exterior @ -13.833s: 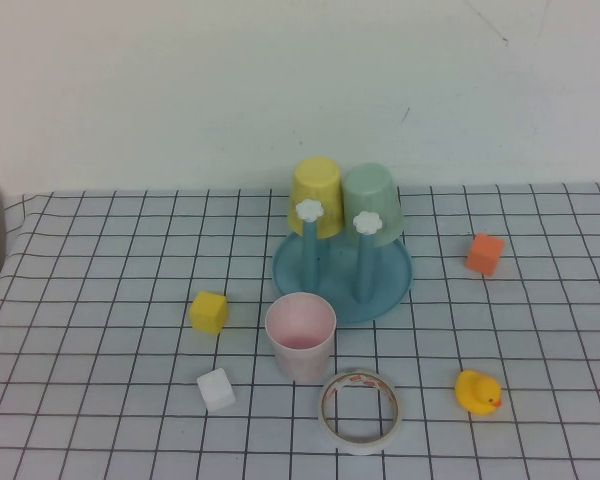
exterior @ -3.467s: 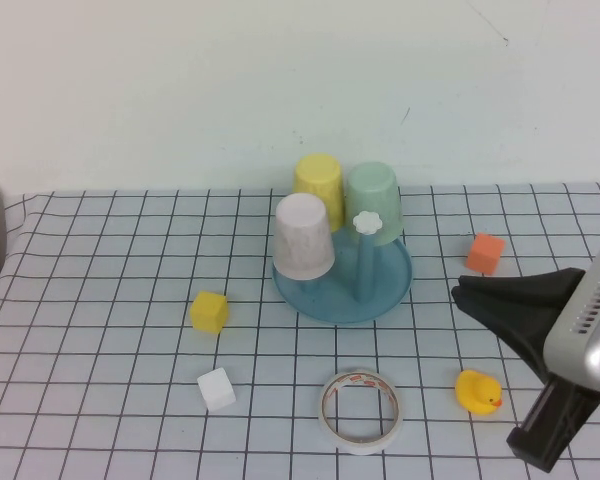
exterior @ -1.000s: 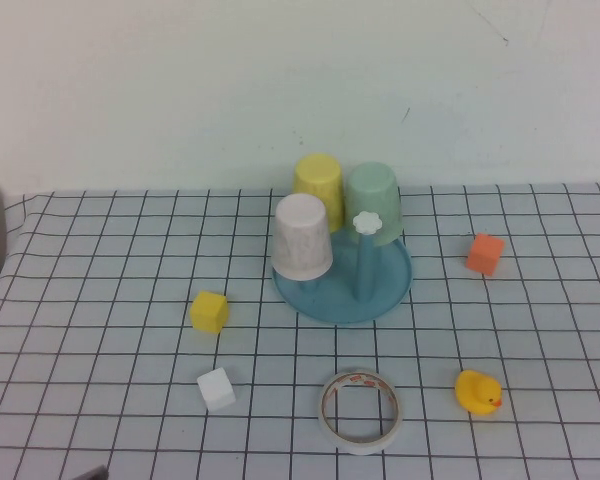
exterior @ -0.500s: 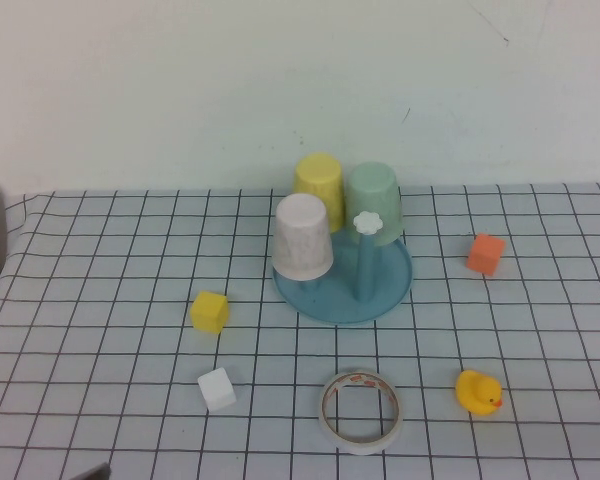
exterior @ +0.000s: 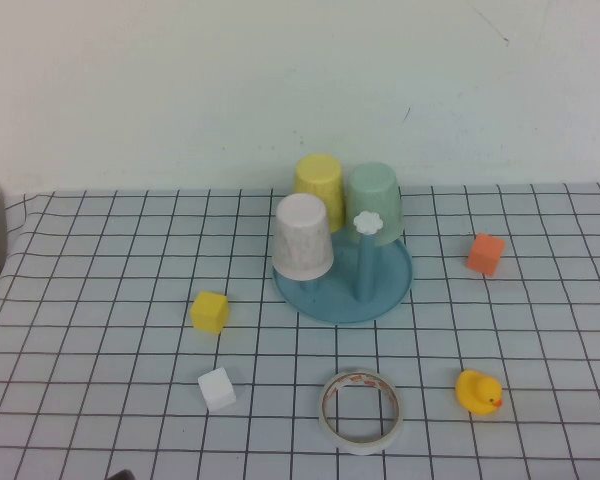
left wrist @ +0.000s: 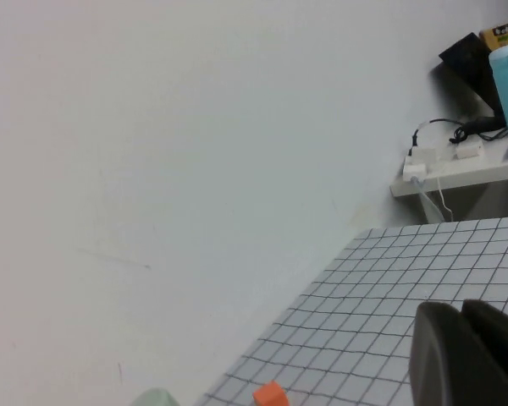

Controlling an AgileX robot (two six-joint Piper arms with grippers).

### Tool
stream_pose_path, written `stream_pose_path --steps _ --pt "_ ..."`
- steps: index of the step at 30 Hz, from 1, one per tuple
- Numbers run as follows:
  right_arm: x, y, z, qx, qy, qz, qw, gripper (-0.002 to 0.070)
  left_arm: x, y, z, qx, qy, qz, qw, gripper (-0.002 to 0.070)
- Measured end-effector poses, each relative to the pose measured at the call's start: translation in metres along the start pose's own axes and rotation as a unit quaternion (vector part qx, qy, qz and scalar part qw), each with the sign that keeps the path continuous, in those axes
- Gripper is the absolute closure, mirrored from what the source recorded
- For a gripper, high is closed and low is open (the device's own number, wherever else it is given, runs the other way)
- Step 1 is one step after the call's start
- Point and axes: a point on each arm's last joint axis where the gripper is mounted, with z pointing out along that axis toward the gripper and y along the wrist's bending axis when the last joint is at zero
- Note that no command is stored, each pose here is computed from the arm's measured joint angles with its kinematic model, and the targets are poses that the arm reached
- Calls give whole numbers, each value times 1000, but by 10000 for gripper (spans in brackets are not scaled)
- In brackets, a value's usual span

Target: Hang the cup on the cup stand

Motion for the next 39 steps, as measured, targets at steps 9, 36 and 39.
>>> stream_pose_path --steps 9,36,39 --pt "3 0 0 -2 19 0 1000 664 10 10 -1 -71 -42 -12 997 675" --pt "3 0 0 -2 19 0 1000 664 129 16 -61 -407 233 -171 867 676" --pt "4 0 0 -2 20 0 1000 664 131 14 -62 -398 255 -158 867 676"
